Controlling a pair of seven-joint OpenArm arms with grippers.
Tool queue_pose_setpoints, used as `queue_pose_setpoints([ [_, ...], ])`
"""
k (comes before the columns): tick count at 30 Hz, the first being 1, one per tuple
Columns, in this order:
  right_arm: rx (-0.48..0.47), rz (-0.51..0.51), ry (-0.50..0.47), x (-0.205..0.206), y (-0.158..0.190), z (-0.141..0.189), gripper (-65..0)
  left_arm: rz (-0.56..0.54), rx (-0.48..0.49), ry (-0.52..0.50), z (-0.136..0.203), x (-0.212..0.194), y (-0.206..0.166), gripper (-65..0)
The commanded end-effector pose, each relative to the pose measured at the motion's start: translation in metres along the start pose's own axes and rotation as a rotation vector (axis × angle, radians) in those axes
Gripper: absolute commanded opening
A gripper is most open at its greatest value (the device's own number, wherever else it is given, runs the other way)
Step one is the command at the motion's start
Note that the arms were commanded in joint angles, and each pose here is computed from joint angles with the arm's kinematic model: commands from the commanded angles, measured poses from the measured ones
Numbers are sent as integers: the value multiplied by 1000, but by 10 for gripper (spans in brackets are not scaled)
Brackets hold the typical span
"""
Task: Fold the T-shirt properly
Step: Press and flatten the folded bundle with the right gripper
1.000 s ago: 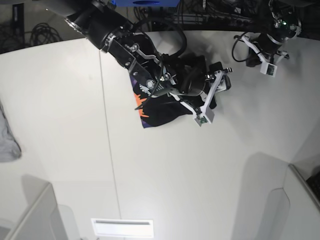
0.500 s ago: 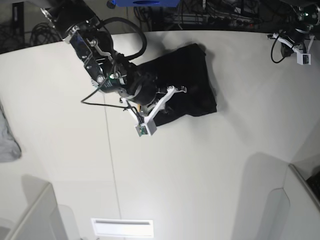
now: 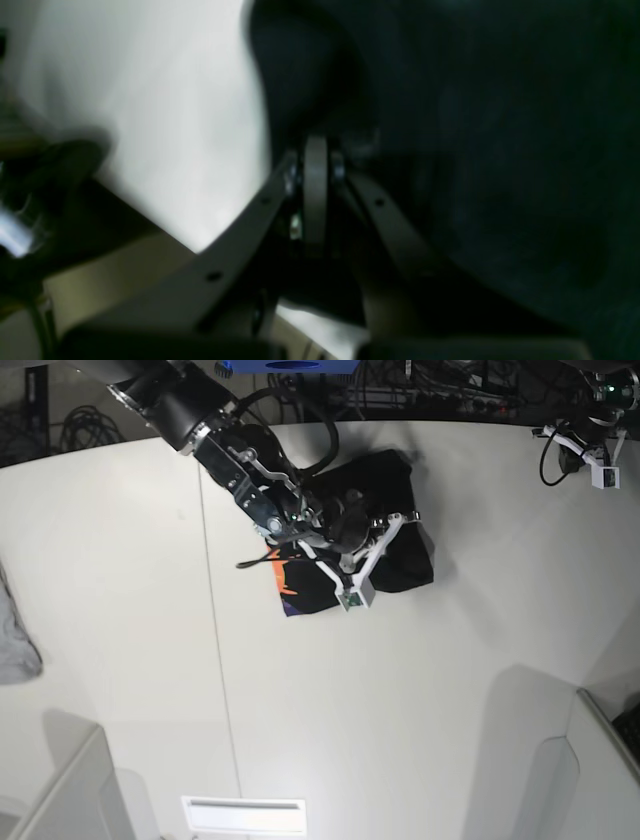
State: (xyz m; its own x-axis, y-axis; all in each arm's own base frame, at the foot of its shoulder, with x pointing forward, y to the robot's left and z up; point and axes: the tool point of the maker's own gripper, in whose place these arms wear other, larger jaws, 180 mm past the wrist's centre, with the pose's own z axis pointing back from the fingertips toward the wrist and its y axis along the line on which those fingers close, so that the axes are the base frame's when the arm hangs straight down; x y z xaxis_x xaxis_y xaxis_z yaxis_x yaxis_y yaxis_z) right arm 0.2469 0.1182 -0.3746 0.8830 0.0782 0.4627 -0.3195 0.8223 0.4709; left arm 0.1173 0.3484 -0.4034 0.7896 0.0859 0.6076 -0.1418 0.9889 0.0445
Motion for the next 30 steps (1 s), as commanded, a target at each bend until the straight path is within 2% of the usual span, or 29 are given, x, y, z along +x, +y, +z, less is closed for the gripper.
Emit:
queue_pose_setpoints([
  [1, 9, 1, -35, 13, 4, 0, -650, -22, 1, -38, 5, 12, 3, -650],
  [7, 7, -20, -7, 11, 13, -19, -650, -21, 1, -36, 5, 11, 3, -650],
  [13, 34, 105, 23, 3, 36, -22, -650, -64, -72, -66, 0, 23, -33, -650],
  [16, 41, 118, 24, 3, 40, -22, -650, -89, -123, -85, -3, 31, -57, -650],
  [19, 91, 154, -6, 7, 58, -8, -650, -115, -173, -104, -4, 38, -80, -650],
  [22, 131, 190, -64, 17, 65, 18, -650, -130, -206, -132, -1, 46, -98, -650],
  [25, 128, 199, -140, 34, 51, 45, -650, -90, -271, -192, 5, 60, -115, -650],
  [27, 93, 128, -172, 41, 28, 54, -650, -24, -330, -242, 9, 69, -123, -650],
  [28, 66, 80, -187, 44, 12, 58, -650, 14, -365, -267, 12, 74, -128, -637],
  [30, 4, -4, -201, 44, -23, 63, -650, 72, -422, -312, 18, 82, -136, -456],
])
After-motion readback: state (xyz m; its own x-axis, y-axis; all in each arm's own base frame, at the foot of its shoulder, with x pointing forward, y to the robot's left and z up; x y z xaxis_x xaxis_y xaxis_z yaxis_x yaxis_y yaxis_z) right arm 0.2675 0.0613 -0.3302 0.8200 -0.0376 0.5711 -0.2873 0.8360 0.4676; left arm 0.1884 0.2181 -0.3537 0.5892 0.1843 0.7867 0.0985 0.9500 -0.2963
